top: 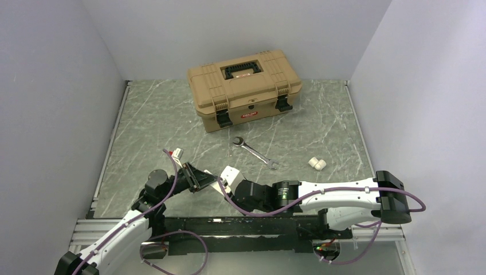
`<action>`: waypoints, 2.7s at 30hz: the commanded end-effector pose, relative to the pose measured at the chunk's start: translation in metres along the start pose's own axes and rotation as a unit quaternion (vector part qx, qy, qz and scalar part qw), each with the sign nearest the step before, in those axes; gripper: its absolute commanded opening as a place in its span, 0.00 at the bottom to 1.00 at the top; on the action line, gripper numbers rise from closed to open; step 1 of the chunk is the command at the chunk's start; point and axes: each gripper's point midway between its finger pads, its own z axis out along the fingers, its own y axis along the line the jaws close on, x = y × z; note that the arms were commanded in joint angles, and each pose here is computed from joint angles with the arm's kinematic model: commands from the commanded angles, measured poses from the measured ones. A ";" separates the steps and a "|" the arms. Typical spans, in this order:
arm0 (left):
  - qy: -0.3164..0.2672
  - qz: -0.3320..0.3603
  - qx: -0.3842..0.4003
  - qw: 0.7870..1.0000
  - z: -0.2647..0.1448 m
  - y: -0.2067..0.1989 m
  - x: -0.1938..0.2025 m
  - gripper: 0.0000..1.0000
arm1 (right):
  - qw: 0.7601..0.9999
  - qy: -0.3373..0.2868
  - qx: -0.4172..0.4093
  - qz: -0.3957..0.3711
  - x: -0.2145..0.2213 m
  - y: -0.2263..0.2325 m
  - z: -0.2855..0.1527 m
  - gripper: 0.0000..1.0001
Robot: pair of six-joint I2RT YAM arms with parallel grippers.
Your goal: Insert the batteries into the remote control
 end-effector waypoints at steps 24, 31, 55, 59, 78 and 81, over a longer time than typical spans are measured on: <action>-0.024 -0.016 0.014 0.999 -0.003 0.012 0.000 0.03 | 0.946 -0.136 0.111 0.272 -0.065 -0.042 -0.054 0.61; -0.050 -0.014 0.014 0.999 -0.002 0.007 -0.011 0.02 | 0.853 -0.117 0.104 0.497 -0.038 -0.040 -0.062 0.59; -0.091 -0.056 0.011 0.994 -0.004 0.007 -0.024 0.01 | 0.810 -0.122 0.099 0.565 -0.047 -0.038 -0.067 0.60; -0.092 -0.077 0.012 0.993 -0.004 0.007 -0.024 0.01 | 0.807 -0.132 0.098 0.568 -0.058 -0.040 -0.072 0.60; -0.091 -0.093 0.012 0.991 -0.006 0.010 -0.022 0.02 | 0.817 -0.101 0.112 0.557 -0.063 -0.044 -0.055 0.45; -0.090 -0.093 0.013 0.992 -0.005 0.010 -0.021 0.02 | 0.816 -0.096 0.103 0.560 -0.062 -0.042 -0.051 0.45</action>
